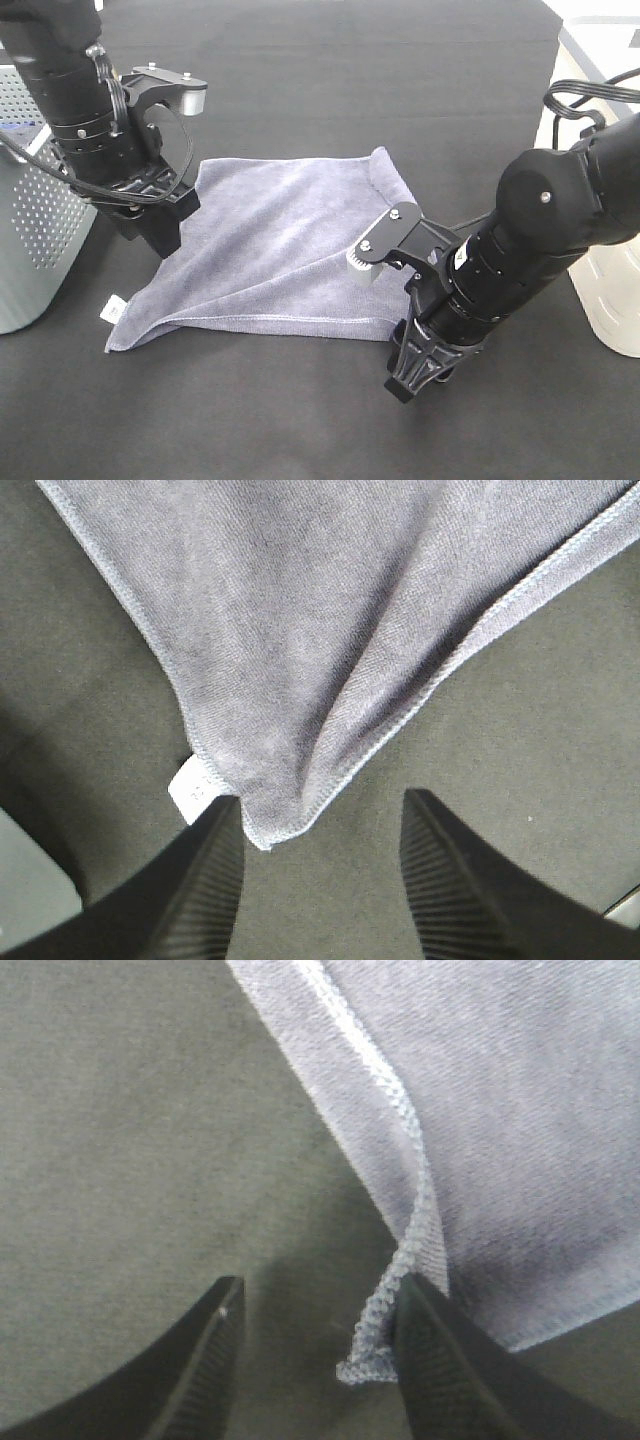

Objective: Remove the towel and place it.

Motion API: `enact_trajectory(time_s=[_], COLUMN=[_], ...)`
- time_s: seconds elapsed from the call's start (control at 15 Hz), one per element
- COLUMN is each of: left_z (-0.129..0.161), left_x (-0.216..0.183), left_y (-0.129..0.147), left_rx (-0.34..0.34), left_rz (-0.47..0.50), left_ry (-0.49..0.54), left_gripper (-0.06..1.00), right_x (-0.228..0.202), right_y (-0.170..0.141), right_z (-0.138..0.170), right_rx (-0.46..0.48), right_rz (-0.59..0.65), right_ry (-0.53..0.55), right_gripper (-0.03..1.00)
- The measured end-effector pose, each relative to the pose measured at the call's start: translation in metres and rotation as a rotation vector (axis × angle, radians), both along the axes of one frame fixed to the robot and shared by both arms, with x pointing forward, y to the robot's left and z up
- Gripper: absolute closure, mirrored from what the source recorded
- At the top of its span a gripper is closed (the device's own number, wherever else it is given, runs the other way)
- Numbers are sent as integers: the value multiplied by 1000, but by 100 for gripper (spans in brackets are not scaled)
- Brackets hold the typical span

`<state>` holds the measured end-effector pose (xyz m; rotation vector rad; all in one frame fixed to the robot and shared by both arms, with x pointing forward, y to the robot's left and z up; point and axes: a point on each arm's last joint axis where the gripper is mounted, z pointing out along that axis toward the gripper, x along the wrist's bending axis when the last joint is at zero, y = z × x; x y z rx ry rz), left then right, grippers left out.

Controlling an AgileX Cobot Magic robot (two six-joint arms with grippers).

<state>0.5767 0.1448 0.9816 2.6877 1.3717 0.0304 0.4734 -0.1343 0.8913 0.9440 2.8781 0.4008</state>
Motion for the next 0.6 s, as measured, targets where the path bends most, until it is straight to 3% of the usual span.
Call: enact_trajectory(time_s=[0.4,0.6], left_z=[0,0], left_x=[0,-1], left_y=[-1,-2], left_rx=[-7,-22], left_rz=[3,17], left_ry=[3,11], left_gripper=[48,48], right_x=[9,6], right_y=[3,1], right_z=[3,-11], right_rx=[30,-5], right_rz=[-1,6], right_ry=[-100,-42], right_gripper=[50,50])
